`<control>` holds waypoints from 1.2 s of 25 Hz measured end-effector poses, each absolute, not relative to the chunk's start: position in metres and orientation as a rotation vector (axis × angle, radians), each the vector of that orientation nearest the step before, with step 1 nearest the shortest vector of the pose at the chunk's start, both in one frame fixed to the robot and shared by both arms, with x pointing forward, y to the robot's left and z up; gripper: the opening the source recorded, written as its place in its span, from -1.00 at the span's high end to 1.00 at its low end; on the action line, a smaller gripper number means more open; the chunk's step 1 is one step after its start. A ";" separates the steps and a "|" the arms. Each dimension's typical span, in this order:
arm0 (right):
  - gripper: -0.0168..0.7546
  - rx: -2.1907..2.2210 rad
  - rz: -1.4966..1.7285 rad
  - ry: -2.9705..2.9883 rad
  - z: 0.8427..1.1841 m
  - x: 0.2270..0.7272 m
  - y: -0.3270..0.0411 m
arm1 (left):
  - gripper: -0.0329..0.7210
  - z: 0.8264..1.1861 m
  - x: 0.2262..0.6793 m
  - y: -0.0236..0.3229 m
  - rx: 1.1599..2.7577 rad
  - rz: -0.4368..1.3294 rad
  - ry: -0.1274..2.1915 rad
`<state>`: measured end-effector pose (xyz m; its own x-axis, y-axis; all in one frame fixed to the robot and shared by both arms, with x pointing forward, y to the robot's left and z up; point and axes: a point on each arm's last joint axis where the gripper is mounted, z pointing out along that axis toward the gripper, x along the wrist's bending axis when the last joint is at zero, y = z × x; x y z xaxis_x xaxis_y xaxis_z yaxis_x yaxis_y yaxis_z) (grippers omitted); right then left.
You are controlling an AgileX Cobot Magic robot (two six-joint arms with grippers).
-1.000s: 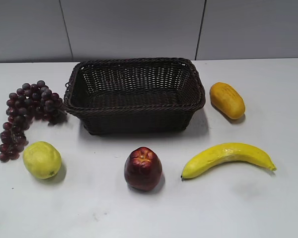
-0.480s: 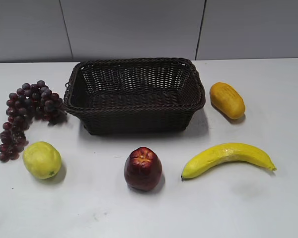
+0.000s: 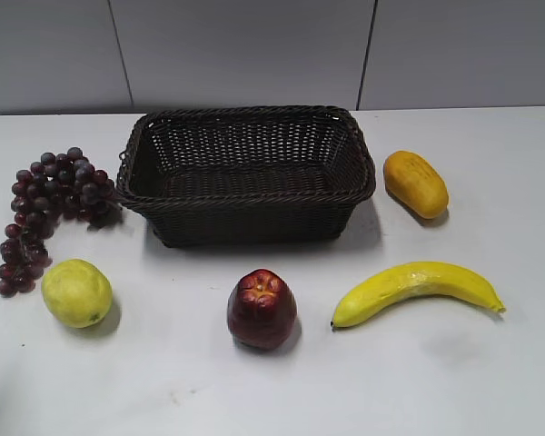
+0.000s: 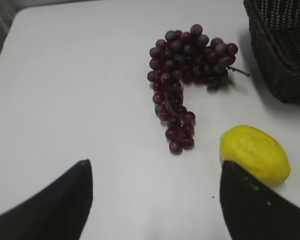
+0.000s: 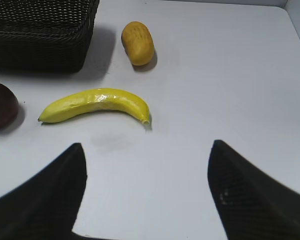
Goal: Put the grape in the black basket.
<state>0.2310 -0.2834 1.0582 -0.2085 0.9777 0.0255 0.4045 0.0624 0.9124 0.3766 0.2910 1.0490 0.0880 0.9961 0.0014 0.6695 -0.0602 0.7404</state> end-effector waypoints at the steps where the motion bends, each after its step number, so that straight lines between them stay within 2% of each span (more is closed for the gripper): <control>1: -0.53 1.392 1.121 1.692 1.058 0.231 -0.283 | -0.65 1.046 0.390 0.290 1.816 0.701 1.663; 9: -0.53 1.392 1.121 1.692 1.058 0.231 -0.283 | -0.65 1.018 0.497 0.283 2.009 0.472 1.840; 15: -0.53 1.392 1.121 1.692 1.058 0.231 -0.283 | -0.69 1.005 0.564 0.279 2.094 0.420 1.840; 20: -0.53 1.393 1.121 1.692 1.058 0.231 -0.283 | -0.86 0.987 0.605 0.276 2.153 0.370 1.846; 30: -0.53 1.393 1.121 1.692 1.058 0.231 -0.283 | -0.85 0.932 0.647 0.270 2.216 0.230 1.884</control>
